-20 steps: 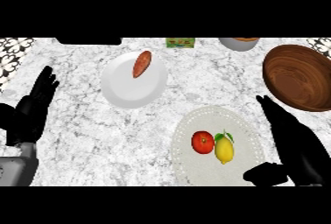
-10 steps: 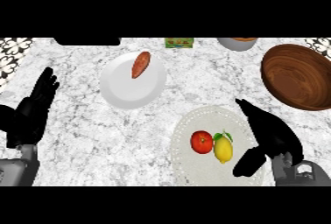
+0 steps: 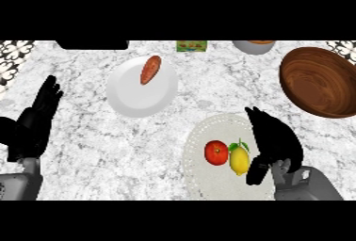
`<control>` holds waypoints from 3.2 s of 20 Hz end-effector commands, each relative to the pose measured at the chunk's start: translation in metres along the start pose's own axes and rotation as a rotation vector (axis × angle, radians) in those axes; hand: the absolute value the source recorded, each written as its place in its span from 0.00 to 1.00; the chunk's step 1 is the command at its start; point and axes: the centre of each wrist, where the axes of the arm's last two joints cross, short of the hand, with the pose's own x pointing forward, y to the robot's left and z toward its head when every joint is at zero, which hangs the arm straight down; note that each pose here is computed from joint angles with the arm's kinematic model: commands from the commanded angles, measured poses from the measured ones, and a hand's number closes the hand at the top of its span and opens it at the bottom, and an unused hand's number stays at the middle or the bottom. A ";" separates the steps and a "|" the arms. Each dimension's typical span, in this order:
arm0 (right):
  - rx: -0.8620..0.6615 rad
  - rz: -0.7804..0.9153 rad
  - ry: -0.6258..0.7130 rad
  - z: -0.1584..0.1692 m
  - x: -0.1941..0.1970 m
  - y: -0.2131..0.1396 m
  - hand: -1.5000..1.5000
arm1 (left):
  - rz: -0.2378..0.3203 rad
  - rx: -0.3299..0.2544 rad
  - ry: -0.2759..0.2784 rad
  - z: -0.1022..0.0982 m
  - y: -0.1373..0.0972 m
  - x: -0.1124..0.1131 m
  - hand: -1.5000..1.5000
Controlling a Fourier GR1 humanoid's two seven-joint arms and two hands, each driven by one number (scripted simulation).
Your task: Pick the lemon from the placemat and place it in the bowl
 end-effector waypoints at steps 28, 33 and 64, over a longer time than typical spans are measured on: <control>0.160 -0.010 0.127 -0.051 -0.003 0.081 1.00 | 0.012 -0.015 0.006 0.006 0.018 0.005 0.50; 0.110 -0.004 0.034 -0.070 -0.026 0.081 1.00 | 0.009 0.006 -0.001 0.001 0.003 0.012 0.50; -0.941 -0.401 1.302 -0.109 -0.089 -0.230 1.00 | 0.008 -0.124 -0.093 -0.022 -0.035 0.035 0.50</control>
